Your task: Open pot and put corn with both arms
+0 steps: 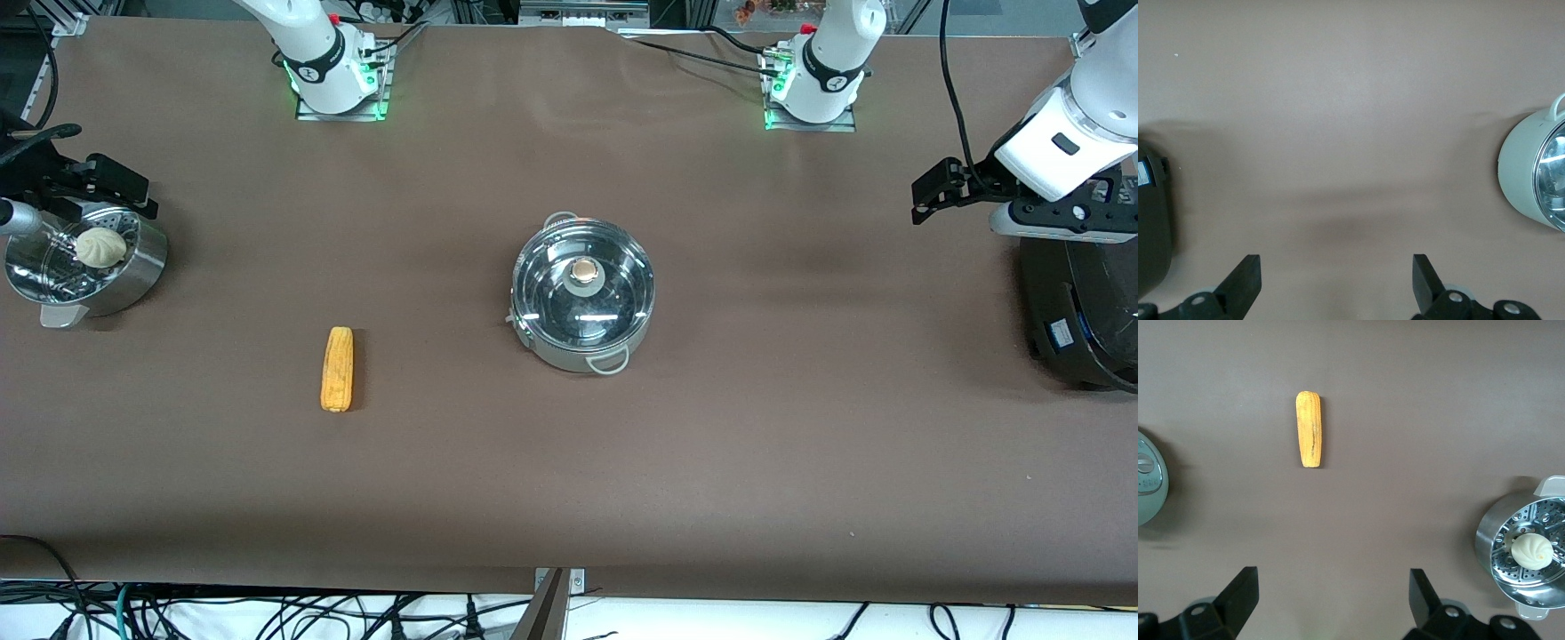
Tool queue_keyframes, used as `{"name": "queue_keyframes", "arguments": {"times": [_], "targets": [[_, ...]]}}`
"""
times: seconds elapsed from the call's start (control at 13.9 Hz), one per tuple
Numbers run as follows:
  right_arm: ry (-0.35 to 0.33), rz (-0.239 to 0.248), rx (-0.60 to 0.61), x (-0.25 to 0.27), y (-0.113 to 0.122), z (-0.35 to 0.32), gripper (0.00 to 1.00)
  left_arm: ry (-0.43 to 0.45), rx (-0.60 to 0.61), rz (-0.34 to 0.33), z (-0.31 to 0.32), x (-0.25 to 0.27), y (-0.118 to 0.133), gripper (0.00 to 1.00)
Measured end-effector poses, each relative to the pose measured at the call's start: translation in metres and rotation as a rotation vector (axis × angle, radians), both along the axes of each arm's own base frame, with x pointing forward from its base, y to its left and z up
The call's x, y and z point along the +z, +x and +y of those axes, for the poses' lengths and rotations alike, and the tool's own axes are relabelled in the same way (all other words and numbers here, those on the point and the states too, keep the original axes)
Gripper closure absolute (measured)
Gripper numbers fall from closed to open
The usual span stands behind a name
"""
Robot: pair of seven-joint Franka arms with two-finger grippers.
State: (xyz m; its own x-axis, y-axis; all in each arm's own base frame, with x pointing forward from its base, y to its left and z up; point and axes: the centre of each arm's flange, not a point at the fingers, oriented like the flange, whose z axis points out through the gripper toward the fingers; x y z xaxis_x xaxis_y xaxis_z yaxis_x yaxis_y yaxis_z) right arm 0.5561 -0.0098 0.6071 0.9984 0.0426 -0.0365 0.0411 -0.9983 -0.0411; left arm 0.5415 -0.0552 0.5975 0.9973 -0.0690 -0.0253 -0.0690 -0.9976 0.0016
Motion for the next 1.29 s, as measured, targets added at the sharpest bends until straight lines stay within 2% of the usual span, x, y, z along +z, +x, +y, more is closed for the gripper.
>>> {"name": "queue_keyframes", "arguments": {"times": [0.29,0.5,0.79,1.01,1.29], "targets": [[-0.001,0.006,0.0,-0.003,0.002,0.0,0.0,0.0,-0.025,0.006,-0.014,-0.002,-0.001,0.0],[-0.001,0.009,-0.002,-0.005,0.002,-0.001,0.0,-0.019,-0.09,0.016,-0.055,-0.008,-0.002,0.0],[-0.002,0.01,-0.004,-0.005,0.002,-0.004,0.0,-0.04,-0.079,0.024,-0.175,-0.025,0.013,0.0],[-0.002,0.011,-0.003,-0.006,0.003,-0.004,0.0,-0.036,-0.04,0.068,-0.28,-0.077,0.019,0.0],[-0.002,0.011,-0.003,-0.006,0.003,-0.004,0.0,-0.053,-0.084,0.047,-0.363,-0.146,0.014,0.0]]}}
